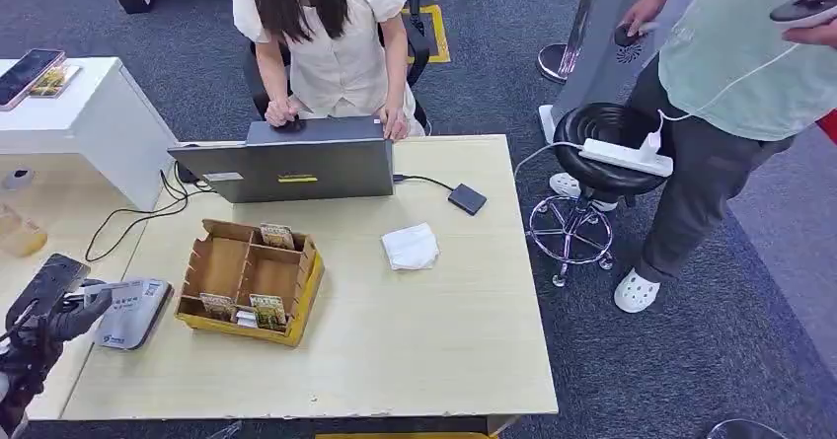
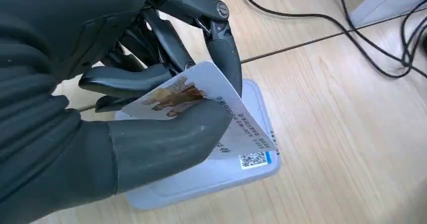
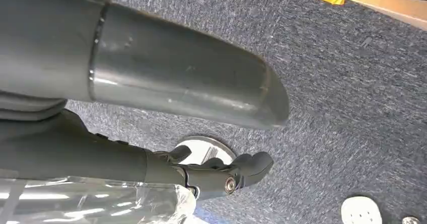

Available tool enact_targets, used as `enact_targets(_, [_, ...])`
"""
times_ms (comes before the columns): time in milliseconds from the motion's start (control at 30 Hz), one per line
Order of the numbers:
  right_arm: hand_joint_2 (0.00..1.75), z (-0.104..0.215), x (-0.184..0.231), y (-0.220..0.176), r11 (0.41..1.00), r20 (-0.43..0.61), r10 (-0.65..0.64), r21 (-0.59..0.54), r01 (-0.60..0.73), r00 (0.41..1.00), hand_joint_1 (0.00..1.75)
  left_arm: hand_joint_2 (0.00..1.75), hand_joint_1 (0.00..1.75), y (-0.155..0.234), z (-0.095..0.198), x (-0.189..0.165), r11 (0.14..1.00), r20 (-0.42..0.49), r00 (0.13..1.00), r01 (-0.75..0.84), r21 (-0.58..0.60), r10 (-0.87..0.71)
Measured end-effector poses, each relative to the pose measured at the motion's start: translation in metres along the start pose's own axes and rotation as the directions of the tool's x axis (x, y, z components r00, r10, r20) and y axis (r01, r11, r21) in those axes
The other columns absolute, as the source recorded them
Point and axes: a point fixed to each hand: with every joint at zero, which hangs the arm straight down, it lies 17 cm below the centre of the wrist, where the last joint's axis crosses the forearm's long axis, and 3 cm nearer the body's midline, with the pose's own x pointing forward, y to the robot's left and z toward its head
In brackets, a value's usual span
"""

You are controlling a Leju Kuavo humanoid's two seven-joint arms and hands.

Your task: Pass the card to the sensor for recognition and then transmit it.

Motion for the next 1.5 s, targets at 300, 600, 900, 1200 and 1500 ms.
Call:
enact_targets(300, [0.0, 0.0, 0.001, 0.001, 1.0, 0.004, 0.005, 0.005, -0.005, 1.0, 0.0, 1.75, 1.75, 0.002, -0.001, -0.013, 0.999, -0.039, 0.998, 0.044, 0.012, -0.043])
enact_targets(600, [0.0, 0.0, 0.002, 0.001, 1.0, 0.007, 0.007, 0.006, -0.007, 1.0, 0.0, 1.75, 1.75, 0.002, -0.002, -0.023, 0.997, -0.065, 0.995, 0.07, 0.014, -0.069])
enact_targets(900, [0.0, -0.001, 0.005, 0.0, 1.0, 0.014, 0.003, 0.006, -0.004, 1.0, 0.0, 1.75, 1.75, -0.006, -0.003, -0.036, 0.989, -0.102, 0.984, 0.147, 0.001, -0.146])
enact_targets(1200, [0.0, -0.002, 0.006, 0.0, 1.0, 0.017, 0.0, 0.003, 0.0, 1.0, 0.0, 1.75, 1.75, -0.013, -0.005, -0.037, 0.989, -0.102, 0.984, 0.149, -0.006, -0.149])
enact_targets(1500, [0.0, -0.002, 0.007, 0.0, 1.0, 0.024, -0.001, 0.005, 0.001, 1.0, 0.0, 1.75, 1.75, -0.016, -0.006, -0.043, 0.983, -0.123, 0.975, 0.185, -0.004, -0.184])
